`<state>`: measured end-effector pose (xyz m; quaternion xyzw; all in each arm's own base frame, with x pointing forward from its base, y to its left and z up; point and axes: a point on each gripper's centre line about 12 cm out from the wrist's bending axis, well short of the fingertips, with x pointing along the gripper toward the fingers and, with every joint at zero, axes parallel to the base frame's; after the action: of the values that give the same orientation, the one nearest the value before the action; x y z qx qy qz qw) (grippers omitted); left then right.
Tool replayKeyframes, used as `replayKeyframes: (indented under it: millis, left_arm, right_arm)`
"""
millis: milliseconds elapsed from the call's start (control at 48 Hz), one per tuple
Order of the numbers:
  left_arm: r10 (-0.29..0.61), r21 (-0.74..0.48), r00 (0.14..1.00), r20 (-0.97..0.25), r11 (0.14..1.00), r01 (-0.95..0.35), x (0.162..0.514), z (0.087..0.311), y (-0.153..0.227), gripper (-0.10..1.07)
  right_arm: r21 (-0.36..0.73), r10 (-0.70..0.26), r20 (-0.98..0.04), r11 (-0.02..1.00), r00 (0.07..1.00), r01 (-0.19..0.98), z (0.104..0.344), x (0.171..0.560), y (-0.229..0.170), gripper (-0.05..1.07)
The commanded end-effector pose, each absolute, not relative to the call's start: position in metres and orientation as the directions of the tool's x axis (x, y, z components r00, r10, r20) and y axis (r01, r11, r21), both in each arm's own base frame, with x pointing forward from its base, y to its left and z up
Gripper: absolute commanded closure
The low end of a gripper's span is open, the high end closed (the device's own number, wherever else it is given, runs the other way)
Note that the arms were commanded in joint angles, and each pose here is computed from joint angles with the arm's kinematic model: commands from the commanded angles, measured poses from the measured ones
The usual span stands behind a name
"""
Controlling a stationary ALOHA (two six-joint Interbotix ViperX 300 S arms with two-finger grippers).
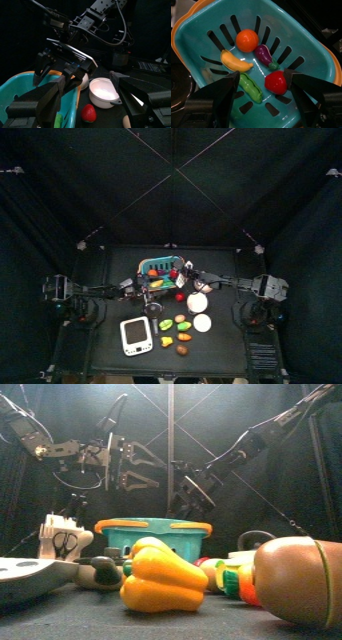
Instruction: Grab pot
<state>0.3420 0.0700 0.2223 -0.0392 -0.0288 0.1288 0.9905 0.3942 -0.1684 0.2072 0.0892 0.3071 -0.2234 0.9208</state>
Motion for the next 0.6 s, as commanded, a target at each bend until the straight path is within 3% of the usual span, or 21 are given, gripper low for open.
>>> replayKeyframes:
  millis: [0,250,583]
  left_arm:
    - [0.255,-0.087,0.964,0.073,0.965,-0.248,0.343,0.23,0.069,-0.05]
    - [0.256,-0.085,0.964,0.073,0.965,-0.25,0.343,0.23,0.07,-0.05]
    - [0.256,-0.085,0.964,0.068,0.964,-0.25,0.344,0.228,0.07,-0.05]
  right_arm:
    - [0.051,-0.363,-0.586,0.875,0.725,0.481,0.239,0.385,-0.157,0.03]
    - [0.161,-0.281,-0.662,0.852,0.695,0.498,0.246,0.338,-0.107,0.03]
    - [0.47,-0.109,-0.672,0.702,0.733,0.535,0.232,0.258,-0.053,0.03]
